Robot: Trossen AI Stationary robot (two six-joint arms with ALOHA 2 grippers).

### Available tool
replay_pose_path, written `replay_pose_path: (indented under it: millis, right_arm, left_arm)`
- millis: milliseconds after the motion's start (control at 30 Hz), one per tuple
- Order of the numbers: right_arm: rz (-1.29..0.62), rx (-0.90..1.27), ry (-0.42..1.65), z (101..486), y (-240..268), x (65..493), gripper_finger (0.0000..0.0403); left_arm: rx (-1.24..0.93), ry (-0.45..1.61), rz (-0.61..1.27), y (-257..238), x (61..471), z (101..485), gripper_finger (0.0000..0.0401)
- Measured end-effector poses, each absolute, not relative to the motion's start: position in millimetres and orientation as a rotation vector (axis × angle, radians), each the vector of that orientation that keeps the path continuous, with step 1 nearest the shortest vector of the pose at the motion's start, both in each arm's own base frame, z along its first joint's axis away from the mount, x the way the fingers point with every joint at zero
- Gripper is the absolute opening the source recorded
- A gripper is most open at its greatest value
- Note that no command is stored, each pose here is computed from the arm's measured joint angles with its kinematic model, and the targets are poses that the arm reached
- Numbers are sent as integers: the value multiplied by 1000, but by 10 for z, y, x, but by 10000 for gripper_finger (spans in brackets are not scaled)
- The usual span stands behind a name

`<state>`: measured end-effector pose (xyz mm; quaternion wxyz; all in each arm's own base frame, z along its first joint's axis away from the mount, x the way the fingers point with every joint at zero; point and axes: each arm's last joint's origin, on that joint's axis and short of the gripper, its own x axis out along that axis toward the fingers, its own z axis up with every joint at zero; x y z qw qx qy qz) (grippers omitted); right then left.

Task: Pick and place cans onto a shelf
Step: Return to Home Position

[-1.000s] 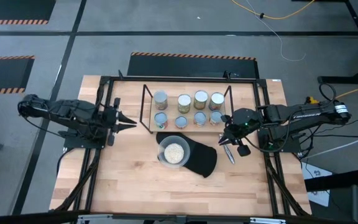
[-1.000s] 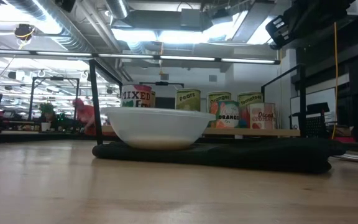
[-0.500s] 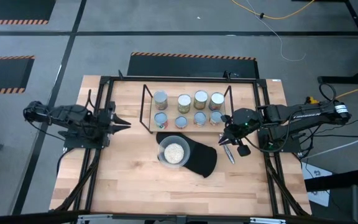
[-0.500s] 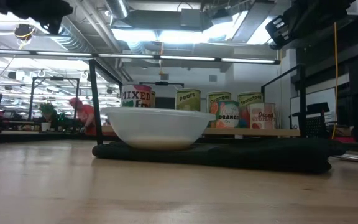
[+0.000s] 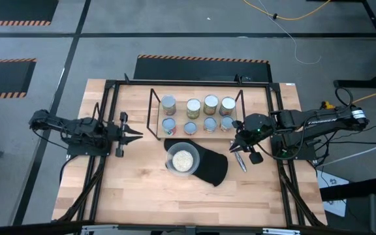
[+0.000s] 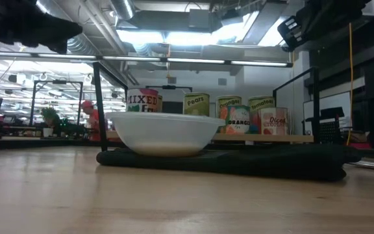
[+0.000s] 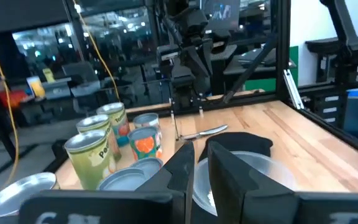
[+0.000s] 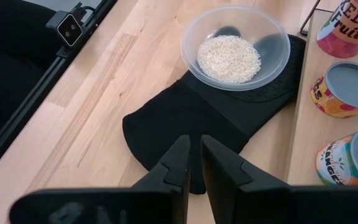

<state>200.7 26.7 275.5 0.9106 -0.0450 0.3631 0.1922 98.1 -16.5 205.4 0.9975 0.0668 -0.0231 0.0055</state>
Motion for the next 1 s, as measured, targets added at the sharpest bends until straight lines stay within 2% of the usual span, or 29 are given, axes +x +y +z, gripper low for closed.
replay_pose_path:
  millis: [267, 533, 1000]
  right_arm:
    - [396, -94, 741, 2760, 268, 2012, 45]
    - [396, -94, 740, 2761, 268, 2013, 45]
    - [396, -94, 740, 2761, 268, 2014, 45]
  left_arm:
    - [165, -121, 73, -114, 1041, 1801, 40]
    - [146, -113, 69, -17, 1054, 1790, 40]
    - [85, -38, 266, 159, 1046, 1724, 40]
